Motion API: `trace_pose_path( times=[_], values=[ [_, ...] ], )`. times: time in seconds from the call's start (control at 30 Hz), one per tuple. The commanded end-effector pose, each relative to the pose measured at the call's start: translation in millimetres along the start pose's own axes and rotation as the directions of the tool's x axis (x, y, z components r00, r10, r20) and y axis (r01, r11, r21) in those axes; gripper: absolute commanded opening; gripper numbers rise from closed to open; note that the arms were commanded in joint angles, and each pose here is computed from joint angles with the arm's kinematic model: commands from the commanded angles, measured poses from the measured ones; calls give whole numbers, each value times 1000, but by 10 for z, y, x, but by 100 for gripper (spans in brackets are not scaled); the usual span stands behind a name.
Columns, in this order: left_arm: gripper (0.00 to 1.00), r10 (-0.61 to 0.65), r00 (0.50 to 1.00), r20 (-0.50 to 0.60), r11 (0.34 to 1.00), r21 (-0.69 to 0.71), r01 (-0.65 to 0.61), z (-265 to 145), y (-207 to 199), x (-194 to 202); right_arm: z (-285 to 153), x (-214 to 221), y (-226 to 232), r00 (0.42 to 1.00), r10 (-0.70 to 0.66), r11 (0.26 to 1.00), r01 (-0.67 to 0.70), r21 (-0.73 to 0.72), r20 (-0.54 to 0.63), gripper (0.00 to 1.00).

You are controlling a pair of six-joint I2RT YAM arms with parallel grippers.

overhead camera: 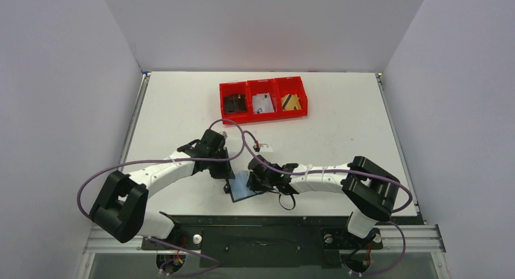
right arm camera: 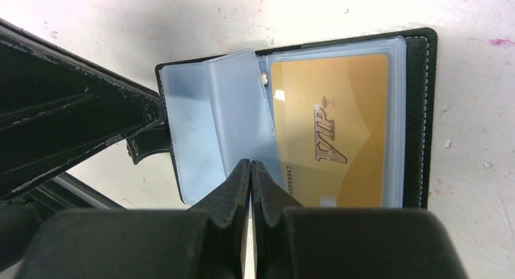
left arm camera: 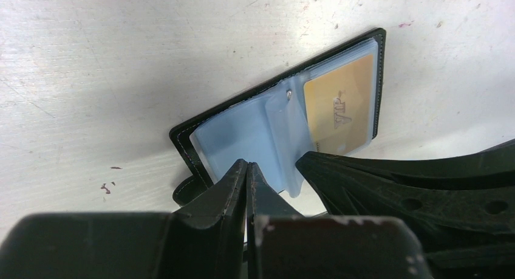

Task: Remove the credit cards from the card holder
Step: Remove the credit card from the card holder.

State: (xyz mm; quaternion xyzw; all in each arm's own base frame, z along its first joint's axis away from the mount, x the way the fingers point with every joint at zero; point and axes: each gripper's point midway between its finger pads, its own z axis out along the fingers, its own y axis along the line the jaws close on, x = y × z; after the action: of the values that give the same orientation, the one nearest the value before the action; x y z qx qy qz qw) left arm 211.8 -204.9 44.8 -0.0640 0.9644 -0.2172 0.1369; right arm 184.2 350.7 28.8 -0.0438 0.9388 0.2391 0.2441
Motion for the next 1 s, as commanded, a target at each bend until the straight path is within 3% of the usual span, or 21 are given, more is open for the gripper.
trace_pose_path(
  times=[0.0,0.23,0.53,0.97],
  values=[
    [0,22,999,50,996,80,-26,-155,-237,-204,-23,-176,294,999,3,996,1,-87,44,0],
    [0,17,999,31,983,180,-22,-74,-504,-317,4,-160,326,999,-1,995,4,-95,32,0],
    [0,-7,999,-40,991,136,12,265,-306,-164,-27,-184,322,999,-3,996,7,-91,40,0],
    [0,-19,999,-41,995,95,22,277,-128,-70,-276,-512,39,992,49,998,-44,-51,117,0]
  ],
)
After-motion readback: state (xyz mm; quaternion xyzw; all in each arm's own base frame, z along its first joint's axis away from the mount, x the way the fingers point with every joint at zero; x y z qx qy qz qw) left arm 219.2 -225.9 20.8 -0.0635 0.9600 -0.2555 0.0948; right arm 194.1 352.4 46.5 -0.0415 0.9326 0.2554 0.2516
